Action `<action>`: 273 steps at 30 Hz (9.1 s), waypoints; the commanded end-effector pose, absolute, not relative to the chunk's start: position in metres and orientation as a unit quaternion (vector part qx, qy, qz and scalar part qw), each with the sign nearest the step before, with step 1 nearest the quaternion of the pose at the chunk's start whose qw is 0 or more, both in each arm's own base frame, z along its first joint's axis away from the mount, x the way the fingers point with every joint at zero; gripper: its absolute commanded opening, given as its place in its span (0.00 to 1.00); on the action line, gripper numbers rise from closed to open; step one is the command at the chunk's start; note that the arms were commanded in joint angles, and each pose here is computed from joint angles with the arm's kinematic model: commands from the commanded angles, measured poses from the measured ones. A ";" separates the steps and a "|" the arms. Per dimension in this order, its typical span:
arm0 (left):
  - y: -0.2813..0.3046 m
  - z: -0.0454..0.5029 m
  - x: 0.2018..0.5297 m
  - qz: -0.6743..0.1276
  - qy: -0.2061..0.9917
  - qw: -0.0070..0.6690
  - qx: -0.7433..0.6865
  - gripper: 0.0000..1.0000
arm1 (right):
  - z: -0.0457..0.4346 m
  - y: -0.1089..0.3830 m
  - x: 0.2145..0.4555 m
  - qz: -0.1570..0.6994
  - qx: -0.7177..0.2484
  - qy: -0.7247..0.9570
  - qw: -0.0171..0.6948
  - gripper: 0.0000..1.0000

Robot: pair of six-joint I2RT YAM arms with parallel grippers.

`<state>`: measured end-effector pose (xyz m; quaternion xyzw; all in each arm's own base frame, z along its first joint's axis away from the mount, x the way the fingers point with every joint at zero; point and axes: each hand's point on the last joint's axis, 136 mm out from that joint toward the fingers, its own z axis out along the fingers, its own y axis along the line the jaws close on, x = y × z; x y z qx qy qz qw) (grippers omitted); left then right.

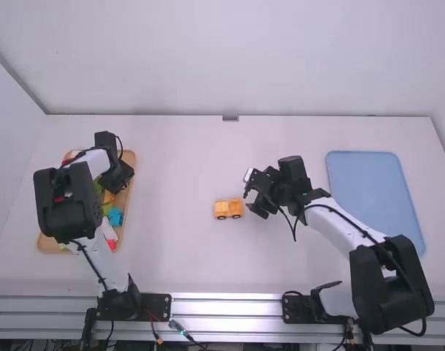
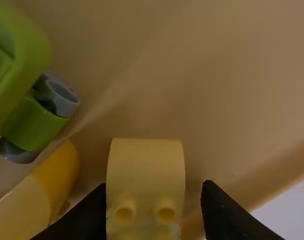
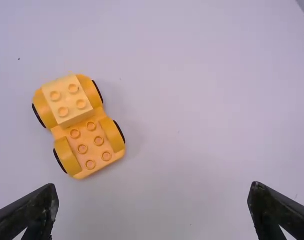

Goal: Assemble lego blocks to make yellow taxi

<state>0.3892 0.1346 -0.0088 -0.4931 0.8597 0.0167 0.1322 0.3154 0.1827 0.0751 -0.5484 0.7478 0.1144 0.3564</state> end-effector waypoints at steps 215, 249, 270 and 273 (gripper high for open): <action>-0.213 0.090 0.325 -0.420 0.614 0.430 0.511 0.99 | -0.028 0.154 0.296 0.320 -0.613 0.619 0.372 0.48; -0.231 0.025 0.307 -0.407 0.605 0.412 0.546 0.99 | 0.006 0.177 0.309 0.385 -0.586 0.612 0.366 0.24; -0.246 -0.017 0.313 -0.365 0.630 0.394 0.561 0.99 | 0.017 0.200 0.300 0.402 -0.616 0.583 0.344 0.15; -0.247 -0.016 0.314 -0.380 0.615 0.404 0.561 0.98 | 0.017 0.200 0.300 0.402 -0.616 0.583 0.345 0.13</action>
